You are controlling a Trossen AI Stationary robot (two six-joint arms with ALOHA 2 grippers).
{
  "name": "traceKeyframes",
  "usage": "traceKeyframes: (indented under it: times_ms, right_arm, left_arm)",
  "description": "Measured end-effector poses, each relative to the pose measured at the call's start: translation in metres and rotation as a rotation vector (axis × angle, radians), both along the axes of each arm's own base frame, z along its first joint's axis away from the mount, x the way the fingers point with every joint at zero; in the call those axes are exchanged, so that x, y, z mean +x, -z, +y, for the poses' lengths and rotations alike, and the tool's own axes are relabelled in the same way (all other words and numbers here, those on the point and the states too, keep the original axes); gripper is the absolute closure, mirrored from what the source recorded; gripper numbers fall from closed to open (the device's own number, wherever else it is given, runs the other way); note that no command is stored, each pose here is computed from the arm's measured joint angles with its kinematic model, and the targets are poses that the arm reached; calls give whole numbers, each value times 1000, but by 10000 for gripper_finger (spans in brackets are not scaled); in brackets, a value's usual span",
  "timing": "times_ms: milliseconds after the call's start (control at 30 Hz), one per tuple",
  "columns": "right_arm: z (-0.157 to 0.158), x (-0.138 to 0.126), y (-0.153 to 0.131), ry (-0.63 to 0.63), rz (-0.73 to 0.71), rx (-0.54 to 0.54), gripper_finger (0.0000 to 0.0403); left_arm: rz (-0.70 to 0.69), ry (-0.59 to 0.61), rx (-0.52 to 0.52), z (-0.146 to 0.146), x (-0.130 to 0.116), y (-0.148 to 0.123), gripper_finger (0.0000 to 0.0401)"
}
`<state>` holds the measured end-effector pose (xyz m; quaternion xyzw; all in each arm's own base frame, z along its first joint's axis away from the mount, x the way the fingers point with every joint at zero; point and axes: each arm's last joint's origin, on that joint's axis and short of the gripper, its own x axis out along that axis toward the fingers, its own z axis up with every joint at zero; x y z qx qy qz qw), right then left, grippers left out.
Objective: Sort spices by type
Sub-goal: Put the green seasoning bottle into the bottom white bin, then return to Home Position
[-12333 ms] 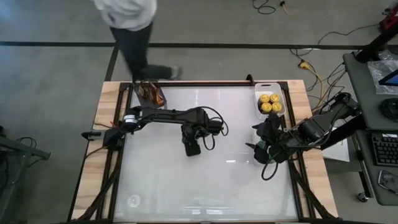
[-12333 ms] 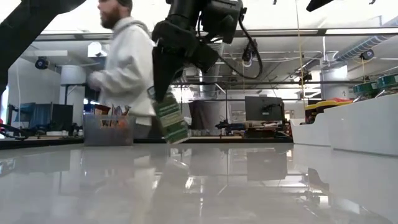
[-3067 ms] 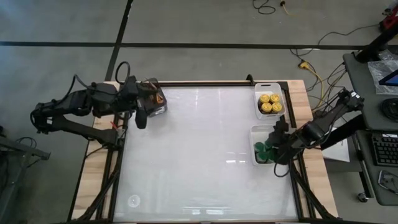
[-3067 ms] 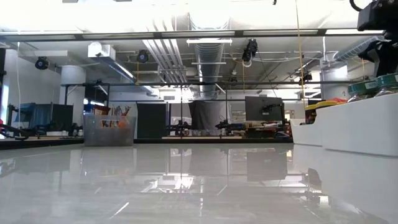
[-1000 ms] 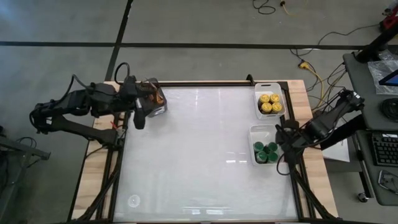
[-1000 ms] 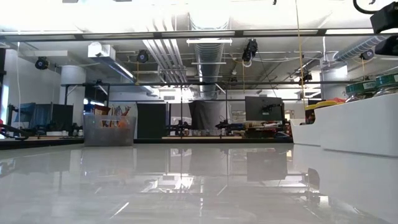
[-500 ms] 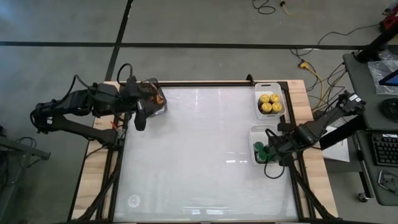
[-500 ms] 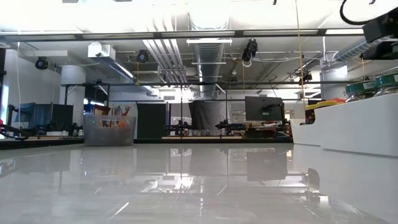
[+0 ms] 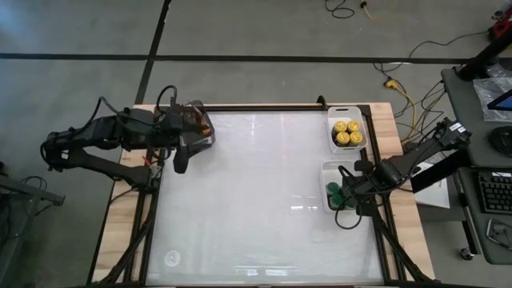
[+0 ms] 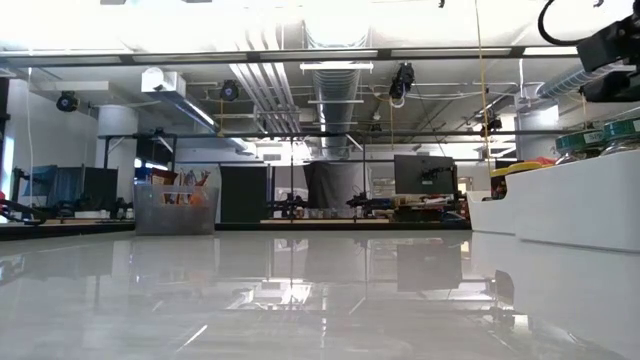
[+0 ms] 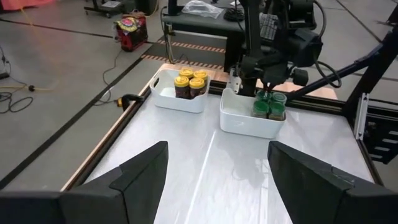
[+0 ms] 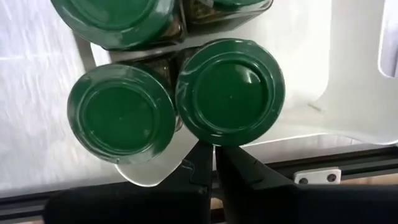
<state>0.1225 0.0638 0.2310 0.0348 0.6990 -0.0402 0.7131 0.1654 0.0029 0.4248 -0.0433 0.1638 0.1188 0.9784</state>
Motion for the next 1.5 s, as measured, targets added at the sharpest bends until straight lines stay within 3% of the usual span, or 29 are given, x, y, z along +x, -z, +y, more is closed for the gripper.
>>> traceKeyframes:
  times_ms: [600, 733, 967, 1200, 1400, 1500]
  right_arm:
    - [2, 0, 3, 50, 23, 48, 390]
    - [2, -2, -10, 52, 25, 102, 390]
    - [-2, -7, -36, 47, 19, 109, 390]
    - [-12, 16, -53, 47, -41, 124, 390]
    - [-38, 65, -74, 46, -395, 153, 390]
    - [-55, 82, -87, 63, -619, 83, 390]
  left_arm:
    - [5, 6, -3, -1, 7, 2, 140]
    - [-23, 8, -4, -2, 14, 0, 140]
    - [-24, 137, -30, -6, 31, 4, 140]
    - [-170, 163, 12, -7, 62, 7, 140]
    - [-302, 170, 30, -7, 87, 33, 140]
    - [-329, 162, 14, -6, 90, 49, 140]
